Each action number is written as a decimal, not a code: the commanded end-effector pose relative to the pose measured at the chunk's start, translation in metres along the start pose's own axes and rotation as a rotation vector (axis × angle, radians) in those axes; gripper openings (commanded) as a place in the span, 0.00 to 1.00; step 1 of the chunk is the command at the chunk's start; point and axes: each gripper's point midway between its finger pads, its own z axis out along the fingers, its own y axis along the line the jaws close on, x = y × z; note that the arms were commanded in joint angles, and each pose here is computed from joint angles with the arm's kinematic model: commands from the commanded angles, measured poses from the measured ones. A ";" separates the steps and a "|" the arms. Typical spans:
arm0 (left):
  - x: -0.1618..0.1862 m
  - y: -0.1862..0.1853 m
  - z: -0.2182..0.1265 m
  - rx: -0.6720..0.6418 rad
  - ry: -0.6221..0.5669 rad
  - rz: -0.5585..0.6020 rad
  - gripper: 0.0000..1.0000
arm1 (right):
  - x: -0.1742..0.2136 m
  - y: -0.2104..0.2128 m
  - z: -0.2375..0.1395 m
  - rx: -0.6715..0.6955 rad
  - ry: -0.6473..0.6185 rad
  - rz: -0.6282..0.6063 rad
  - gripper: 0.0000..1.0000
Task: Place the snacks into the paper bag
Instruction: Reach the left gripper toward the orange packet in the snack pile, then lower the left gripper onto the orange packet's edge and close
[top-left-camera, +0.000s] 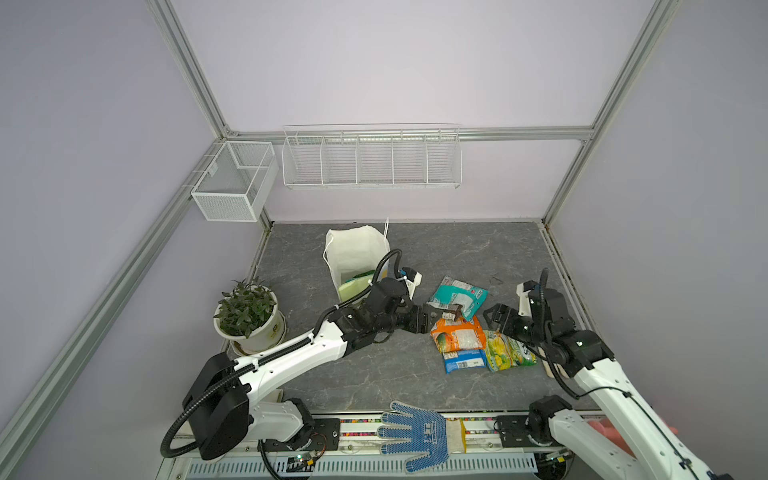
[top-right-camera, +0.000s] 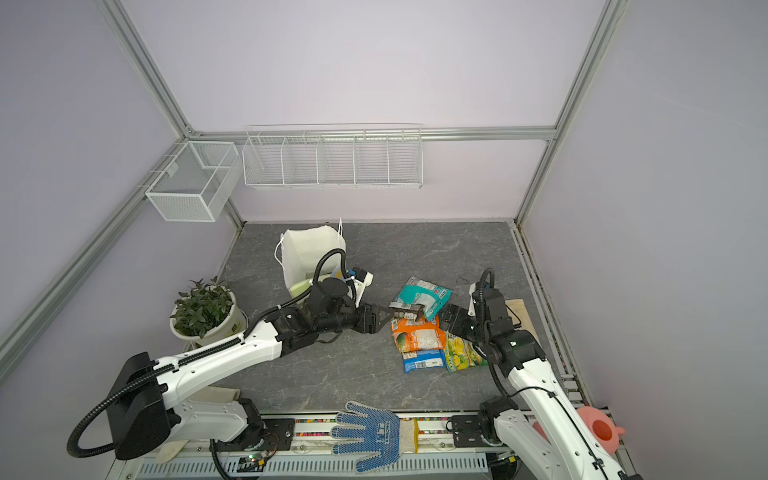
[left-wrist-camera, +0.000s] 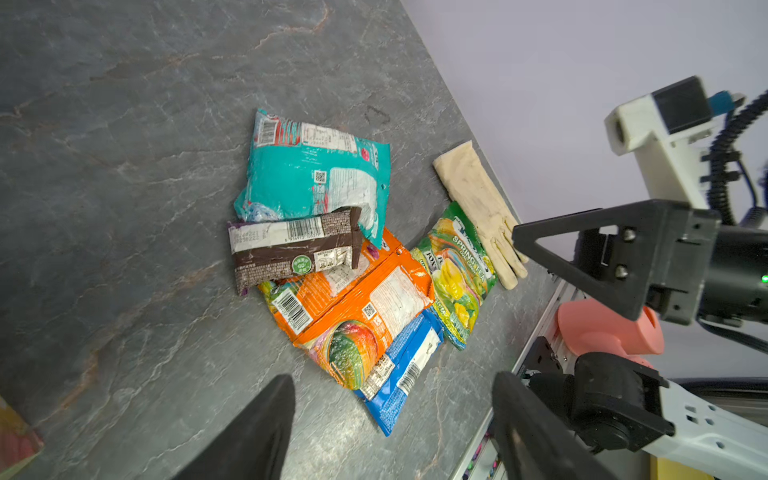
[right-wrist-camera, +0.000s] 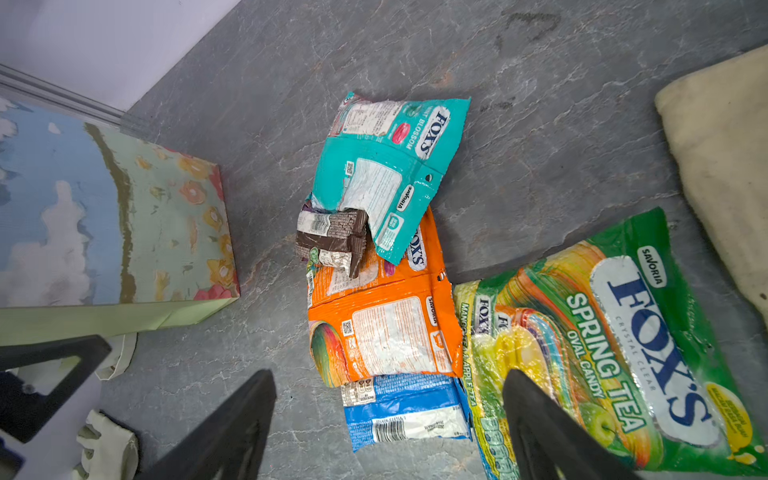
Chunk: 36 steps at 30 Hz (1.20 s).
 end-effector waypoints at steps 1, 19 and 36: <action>0.005 -0.001 0.012 0.031 -0.006 -0.043 0.75 | 0.002 -0.001 0.005 -0.005 0.008 0.019 0.88; 0.058 0.039 0.064 -0.016 0.117 -0.170 0.72 | 0.003 -0.003 0.006 0.003 0.009 0.012 0.88; 0.089 0.045 0.089 -0.003 0.222 -0.221 0.68 | 0.003 -0.004 0.008 0.009 0.014 0.004 0.89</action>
